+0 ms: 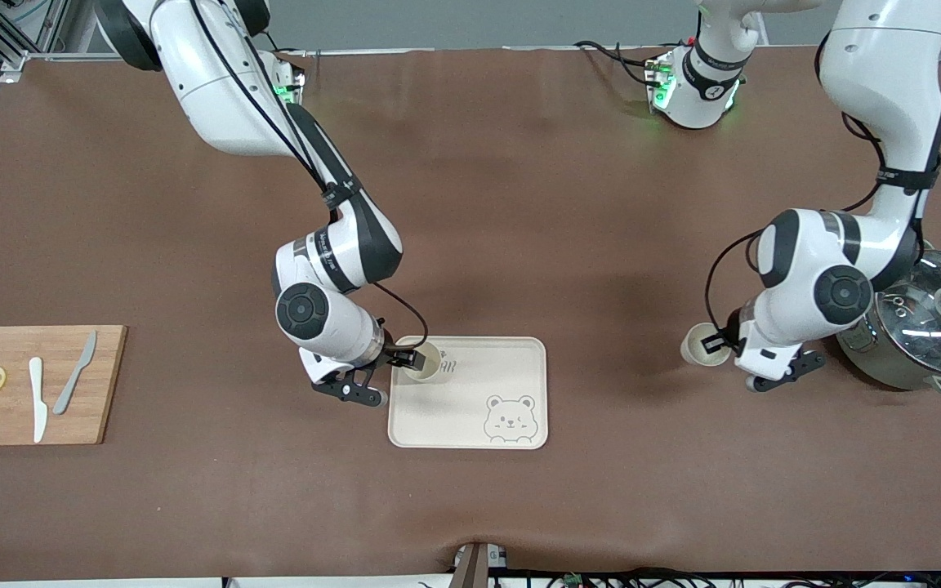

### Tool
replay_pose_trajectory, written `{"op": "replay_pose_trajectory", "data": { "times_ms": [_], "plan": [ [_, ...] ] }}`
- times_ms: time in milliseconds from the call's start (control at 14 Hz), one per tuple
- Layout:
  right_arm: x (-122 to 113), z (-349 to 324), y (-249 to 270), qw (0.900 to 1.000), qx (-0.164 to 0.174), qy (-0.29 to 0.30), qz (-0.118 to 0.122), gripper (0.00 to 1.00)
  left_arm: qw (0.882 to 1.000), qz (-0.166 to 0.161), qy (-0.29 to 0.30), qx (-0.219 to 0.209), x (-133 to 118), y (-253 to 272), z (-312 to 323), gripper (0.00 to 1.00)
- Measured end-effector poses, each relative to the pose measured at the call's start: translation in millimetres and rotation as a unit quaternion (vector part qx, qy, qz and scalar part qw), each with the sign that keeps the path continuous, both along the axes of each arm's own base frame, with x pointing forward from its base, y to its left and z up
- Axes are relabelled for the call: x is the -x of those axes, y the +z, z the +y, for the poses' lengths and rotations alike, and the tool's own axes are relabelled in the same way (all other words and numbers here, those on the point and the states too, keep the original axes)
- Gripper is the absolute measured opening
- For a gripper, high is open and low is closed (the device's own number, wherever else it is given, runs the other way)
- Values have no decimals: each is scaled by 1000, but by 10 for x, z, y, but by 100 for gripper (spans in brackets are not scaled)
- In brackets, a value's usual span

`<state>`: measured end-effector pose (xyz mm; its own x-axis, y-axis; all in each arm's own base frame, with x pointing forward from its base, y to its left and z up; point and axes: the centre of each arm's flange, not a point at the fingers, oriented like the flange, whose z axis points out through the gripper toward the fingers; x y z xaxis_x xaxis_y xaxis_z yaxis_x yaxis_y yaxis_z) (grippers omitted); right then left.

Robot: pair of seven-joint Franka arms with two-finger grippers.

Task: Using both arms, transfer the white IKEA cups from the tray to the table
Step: 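Grasp the cup with the right gripper while the left gripper carries its cup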

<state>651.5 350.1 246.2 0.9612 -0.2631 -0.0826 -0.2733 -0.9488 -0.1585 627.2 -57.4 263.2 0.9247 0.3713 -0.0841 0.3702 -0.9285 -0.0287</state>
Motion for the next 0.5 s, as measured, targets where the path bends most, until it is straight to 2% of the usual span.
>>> {"op": "replay_pose_trajectory", "data": {
  "times_ms": [214,500],
  "plan": [
    [31,55,-100,1000,2,-22,5,41,1000,1,-8,4,45,-100,343,4],
    [45,101,-135,999,2,-31,6,3,1000,-9,-24,8,158,-288,597,4]
  ]
}}
